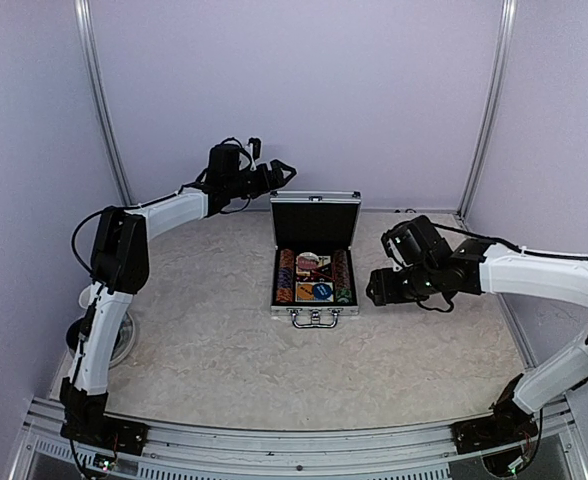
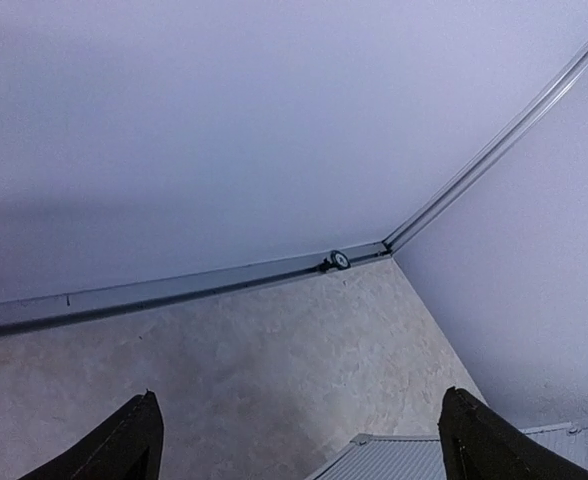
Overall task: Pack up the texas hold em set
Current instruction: Close the chip case at the center of the board, then press the middle-side button of the box on the chip case.
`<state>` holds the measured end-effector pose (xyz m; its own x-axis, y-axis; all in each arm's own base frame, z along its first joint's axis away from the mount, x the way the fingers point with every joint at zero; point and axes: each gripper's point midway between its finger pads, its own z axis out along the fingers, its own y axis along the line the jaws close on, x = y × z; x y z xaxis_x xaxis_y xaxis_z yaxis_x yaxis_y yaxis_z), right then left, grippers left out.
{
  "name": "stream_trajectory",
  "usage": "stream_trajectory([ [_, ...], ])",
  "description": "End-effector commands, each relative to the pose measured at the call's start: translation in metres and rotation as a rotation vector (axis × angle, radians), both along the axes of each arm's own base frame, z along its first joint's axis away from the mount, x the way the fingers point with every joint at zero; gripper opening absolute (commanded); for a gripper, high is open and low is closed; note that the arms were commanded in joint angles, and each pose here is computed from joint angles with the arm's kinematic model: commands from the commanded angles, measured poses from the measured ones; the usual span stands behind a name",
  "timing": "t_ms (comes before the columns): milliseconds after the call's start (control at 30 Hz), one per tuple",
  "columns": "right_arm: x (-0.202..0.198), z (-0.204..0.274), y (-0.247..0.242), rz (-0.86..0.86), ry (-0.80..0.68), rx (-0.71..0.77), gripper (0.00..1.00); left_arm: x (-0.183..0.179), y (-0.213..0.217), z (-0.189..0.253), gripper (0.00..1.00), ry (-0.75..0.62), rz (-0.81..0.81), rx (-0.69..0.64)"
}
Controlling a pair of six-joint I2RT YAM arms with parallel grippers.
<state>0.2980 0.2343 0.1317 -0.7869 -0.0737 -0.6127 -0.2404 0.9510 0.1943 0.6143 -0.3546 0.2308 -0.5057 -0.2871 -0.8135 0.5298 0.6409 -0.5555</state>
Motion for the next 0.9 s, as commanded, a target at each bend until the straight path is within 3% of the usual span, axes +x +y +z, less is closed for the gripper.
stream_trajectory([
  [0,0.004,-0.002,0.016,0.024,-0.027,0.064,0.61,-0.008,0.0,0.017,0.95,-0.009,-0.068,-0.093],
  [267,0.031,-0.051,0.048,0.061,0.027,0.023,0.46,-0.025,-0.007,0.018,0.97,0.0,-0.098,-0.087],
  [400,0.001,-0.065,0.031,0.037,0.127,-0.013,0.46,-0.036,-0.009,0.015,0.99,0.019,-0.11,-0.052],
  [567,-0.017,-0.045,0.009,-0.004,0.048,0.061,0.44,-0.06,-0.011,0.006,0.99,0.031,-0.082,0.012],
  [700,-0.019,-0.042,0.028,0.061,0.013,0.105,0.46,-0.094,-0.015,-0.026,0.92,0.092,-0.055,0.096],
  [867,-0.025,-0.06,0.06,0.121,0.043,0.194,0.56,-0.144,-0.026,-0.062,0.78,0.125,-0.059,0.209],
])
